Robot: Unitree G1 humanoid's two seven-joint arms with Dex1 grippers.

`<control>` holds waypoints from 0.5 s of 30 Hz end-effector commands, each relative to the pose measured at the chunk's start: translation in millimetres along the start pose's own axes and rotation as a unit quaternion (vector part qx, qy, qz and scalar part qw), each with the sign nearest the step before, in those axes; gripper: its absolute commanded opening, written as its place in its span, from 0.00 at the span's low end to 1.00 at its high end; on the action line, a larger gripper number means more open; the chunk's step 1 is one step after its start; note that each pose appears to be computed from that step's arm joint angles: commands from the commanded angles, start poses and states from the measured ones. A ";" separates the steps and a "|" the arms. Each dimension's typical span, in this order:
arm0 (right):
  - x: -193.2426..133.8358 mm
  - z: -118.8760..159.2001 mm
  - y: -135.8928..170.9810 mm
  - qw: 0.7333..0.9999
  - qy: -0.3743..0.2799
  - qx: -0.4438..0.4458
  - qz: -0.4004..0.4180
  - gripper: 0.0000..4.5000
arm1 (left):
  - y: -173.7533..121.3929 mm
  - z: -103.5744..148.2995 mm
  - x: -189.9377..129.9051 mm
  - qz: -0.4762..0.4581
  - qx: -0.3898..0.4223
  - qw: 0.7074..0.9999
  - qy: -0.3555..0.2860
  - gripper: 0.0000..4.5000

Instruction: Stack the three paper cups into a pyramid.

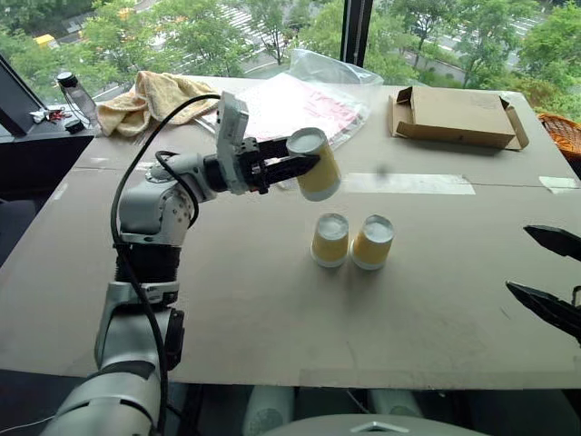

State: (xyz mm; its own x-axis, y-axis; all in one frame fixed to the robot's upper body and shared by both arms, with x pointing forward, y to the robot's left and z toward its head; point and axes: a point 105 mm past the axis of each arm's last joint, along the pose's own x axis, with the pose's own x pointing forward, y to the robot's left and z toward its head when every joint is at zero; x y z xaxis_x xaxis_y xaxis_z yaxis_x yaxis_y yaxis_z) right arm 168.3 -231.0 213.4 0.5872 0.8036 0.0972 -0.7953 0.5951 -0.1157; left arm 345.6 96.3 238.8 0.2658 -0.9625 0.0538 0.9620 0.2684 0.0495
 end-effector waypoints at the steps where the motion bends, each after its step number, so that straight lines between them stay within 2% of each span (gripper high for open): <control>1: -5.3 10.3 8.6 0.999 -0.003 -0.029 -0.013 1.00 | -16.8 10.5 25.5 -0.047 0.033 0.998 0.010 0.51; 5: -11.9 9.3 15.5 0.999 0.005 -0.028 -0.030 1.00 | -24.9 2.8 38.2 -0.075 0.040 0.996 0.030 0.51; 15: -22.4 6.6 24.3 0.998 0.013 -0.026 -0.062 1.00 | -36.8 -8.6 35.2 -0.120 0.044 0.990 0.055 0.51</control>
State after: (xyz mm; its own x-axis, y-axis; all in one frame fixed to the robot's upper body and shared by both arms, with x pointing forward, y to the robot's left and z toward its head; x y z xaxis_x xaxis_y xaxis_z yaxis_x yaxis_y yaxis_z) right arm 138.1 -236.8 206.2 0.6883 0.7221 0.0696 -0.7144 0.6914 -0.1080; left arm 328.3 56.4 223.6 0.0790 -0.9936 -0.0808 0.9940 0.0724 0.0814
